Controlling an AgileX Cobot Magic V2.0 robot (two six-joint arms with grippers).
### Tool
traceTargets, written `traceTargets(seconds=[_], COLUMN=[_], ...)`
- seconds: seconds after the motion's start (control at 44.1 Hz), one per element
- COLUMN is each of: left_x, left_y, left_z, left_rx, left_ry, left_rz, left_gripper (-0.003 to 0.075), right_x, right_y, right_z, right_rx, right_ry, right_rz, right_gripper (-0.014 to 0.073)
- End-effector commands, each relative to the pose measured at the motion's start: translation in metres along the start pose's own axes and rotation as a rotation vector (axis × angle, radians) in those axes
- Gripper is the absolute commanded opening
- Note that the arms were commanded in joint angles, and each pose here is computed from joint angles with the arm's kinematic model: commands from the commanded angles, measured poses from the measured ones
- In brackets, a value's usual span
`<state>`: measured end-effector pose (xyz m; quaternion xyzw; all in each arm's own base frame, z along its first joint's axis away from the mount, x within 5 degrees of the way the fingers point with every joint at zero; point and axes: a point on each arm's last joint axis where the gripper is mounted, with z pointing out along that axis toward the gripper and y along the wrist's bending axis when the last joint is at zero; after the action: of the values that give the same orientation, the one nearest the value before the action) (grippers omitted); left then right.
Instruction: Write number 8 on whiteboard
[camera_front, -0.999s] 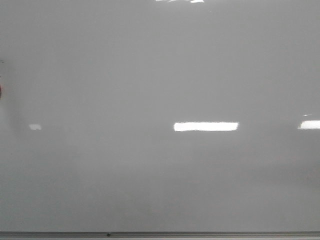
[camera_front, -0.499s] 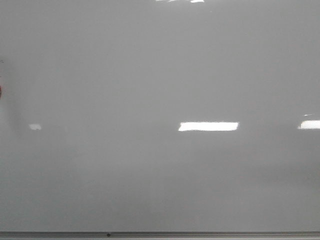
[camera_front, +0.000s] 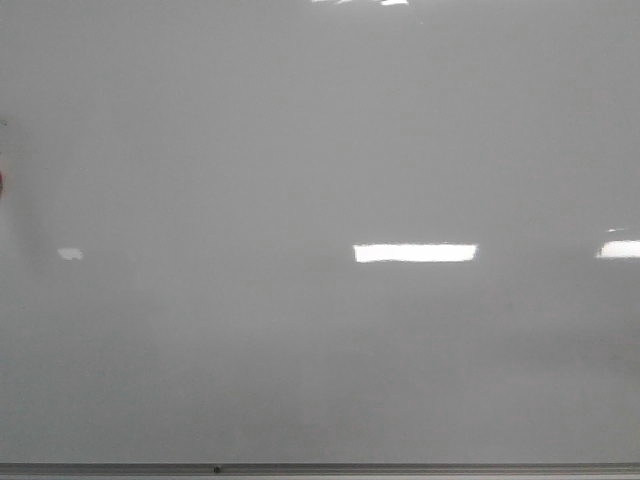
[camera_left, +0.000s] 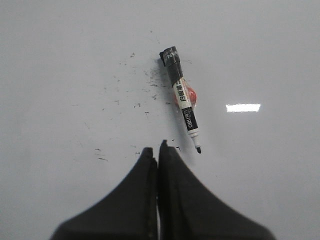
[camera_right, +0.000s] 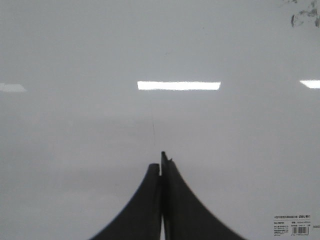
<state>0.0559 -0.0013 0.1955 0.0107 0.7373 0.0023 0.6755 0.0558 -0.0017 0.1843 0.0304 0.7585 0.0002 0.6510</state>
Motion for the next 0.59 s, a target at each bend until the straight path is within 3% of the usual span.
traceTargets(seconds=[0.0,0.159,0.318,0.454,0.568], left_x=[-0.006,-0.011,-0.038,-0.077,-0.100], left_y=[0.001,0.002,0.004,0.004,0.003], left_z=[-0.002,-0.002,-0.009,-0.022,-0.021], left_rx=[-0.011,-0.017,-0.041,-0.036,-0.023], left_ry=[-0.089,-0.140,-0.358,-0.434,-0.360], left_rz=[-0.021,-0.019,-0.040,-0.032,-0.022], left_gripper=[-0.0019,-0.0019,-0.0019,-0.0019,-0.0019], right_x=[-0.009,-0.018,-0.050,-0.088,-0.116], right_y=[0.000,0.000,0.001,0.003,0.005], right_z=[-0.002,-0.004,-0.014,-0.033,-0.038], right_rx=[0.002,0.005,0.003,-0.006,-0.010], right_ry=[-0.098,-0.199,-0.331,-0.322,-0.227], right_rz=[-0.009,-0.009,-0.010,-0.012,-0.014], right_gripper=[-0.0066,-0.0066,-0.0066,-0.0066,-0.0066])
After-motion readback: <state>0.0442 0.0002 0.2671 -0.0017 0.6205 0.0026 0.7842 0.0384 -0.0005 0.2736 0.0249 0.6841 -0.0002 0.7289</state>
